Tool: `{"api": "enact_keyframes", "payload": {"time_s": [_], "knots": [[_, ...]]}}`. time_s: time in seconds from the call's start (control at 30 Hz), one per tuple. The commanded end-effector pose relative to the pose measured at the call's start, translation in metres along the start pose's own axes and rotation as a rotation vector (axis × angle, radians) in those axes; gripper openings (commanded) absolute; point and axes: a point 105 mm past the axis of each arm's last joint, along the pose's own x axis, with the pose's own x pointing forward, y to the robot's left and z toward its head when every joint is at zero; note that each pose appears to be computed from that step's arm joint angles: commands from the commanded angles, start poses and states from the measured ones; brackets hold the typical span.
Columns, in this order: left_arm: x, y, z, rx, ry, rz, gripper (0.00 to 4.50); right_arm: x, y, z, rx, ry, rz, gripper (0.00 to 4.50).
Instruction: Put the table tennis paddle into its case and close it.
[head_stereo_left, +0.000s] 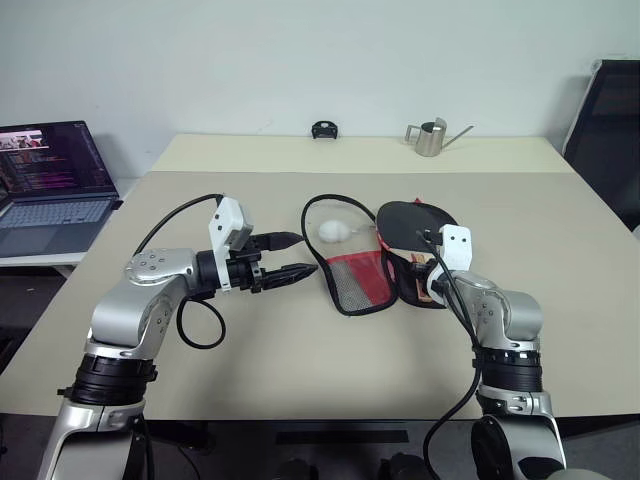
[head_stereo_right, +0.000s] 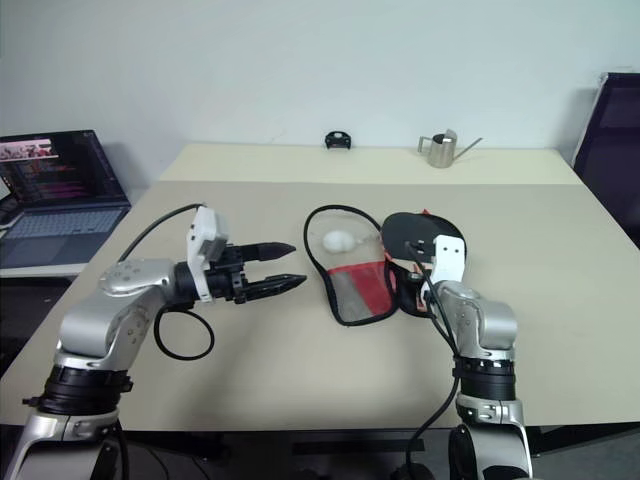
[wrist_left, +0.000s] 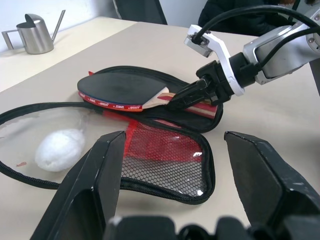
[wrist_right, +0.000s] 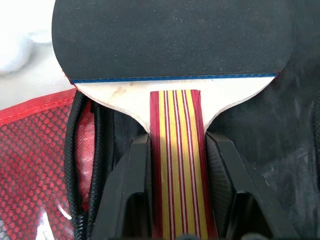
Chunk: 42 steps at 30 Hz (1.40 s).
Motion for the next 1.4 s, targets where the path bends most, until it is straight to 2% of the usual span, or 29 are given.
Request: {"api": "enact_keyframes", "payload": {"time_s": [0.03,0.63,0.77,0.97,1.3,1.4], "knots": [[-0.001,-0.004,0.014,0.056,-0.036,-0.011,3.44,-0.006,-0.009,0.013,-0.015,-0.076,-0.032,1.09],[0.000,-0.004,0.014,0.059,-0.036,-0.011,3.44,-0.006,-0.018,0.015,-0.073,-0.123,-0.099,1.09],[0.001,-0.005,0.014,0.057,-0.038,-0.011,3.44,-0.004,-0.019,0.009,-0.086,-0.101,-0.099,1.09],[0.001,-0.005,0.014,0.056,-0.038,-0.009,3.44,0.001,-0.023,0.003,-0.021,-0.080,-0.109,1.09],[-0.001,-0.004,0.013,0.055,-0.033,0.000,3.44,-0.003,-0.015,0.014,-0.027,-0.135,-0.096,4.35],[-0.002,-0.004,0.012,0.055,-0.031,0.007,3.44,-0.012,-0.001,0.021,-0.071,-0.167,-0.020,4.35]]}}
